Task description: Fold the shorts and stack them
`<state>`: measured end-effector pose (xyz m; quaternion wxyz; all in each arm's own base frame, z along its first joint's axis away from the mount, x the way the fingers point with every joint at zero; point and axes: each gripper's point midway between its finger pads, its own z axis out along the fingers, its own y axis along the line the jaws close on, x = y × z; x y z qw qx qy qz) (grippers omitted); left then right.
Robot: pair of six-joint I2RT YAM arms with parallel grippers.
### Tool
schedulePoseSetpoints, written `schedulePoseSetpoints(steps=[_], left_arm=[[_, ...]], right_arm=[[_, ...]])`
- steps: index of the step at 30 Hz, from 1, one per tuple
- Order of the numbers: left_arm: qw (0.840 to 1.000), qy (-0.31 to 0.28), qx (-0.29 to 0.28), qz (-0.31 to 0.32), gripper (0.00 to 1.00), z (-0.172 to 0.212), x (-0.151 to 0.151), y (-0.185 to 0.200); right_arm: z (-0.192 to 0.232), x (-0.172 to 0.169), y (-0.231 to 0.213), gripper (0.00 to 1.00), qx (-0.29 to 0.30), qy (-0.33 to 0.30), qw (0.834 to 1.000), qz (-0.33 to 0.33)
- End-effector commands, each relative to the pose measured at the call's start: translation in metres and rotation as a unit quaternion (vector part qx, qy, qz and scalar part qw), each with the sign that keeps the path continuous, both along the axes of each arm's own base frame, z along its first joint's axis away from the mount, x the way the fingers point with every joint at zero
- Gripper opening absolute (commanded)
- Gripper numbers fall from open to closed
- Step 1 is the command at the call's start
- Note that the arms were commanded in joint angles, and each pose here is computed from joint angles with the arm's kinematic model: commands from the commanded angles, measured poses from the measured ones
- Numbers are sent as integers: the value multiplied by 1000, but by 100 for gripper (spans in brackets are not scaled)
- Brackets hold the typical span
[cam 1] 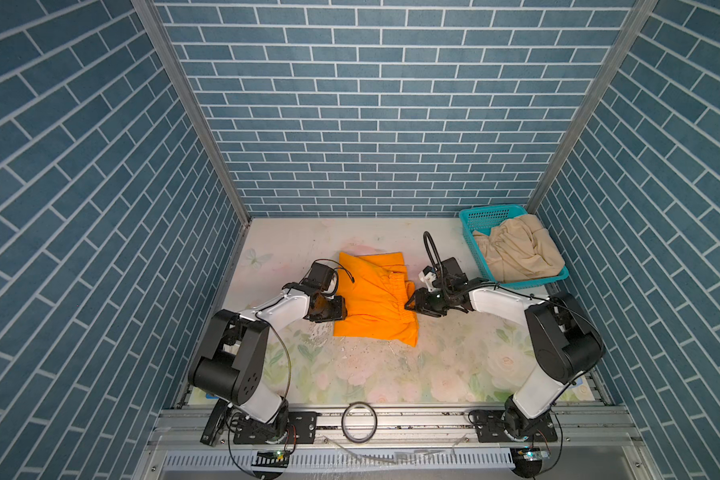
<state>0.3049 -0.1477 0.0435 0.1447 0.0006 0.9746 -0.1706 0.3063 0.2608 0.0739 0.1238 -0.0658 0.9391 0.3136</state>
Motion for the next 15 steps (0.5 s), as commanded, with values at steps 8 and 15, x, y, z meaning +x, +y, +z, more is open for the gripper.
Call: schedulePoseSetpoints(steps=[8, 15], left_arm=[[1000, -22, -13, -1, 80, 31, -11, 3], [999, 15, -39, 10, 77, 0, -34, 0]], right_arm=[[52, 41, 16, 58, -25, -143, 986, 78], [22, 73, 30, 63, -64, -164, 978, 109]])
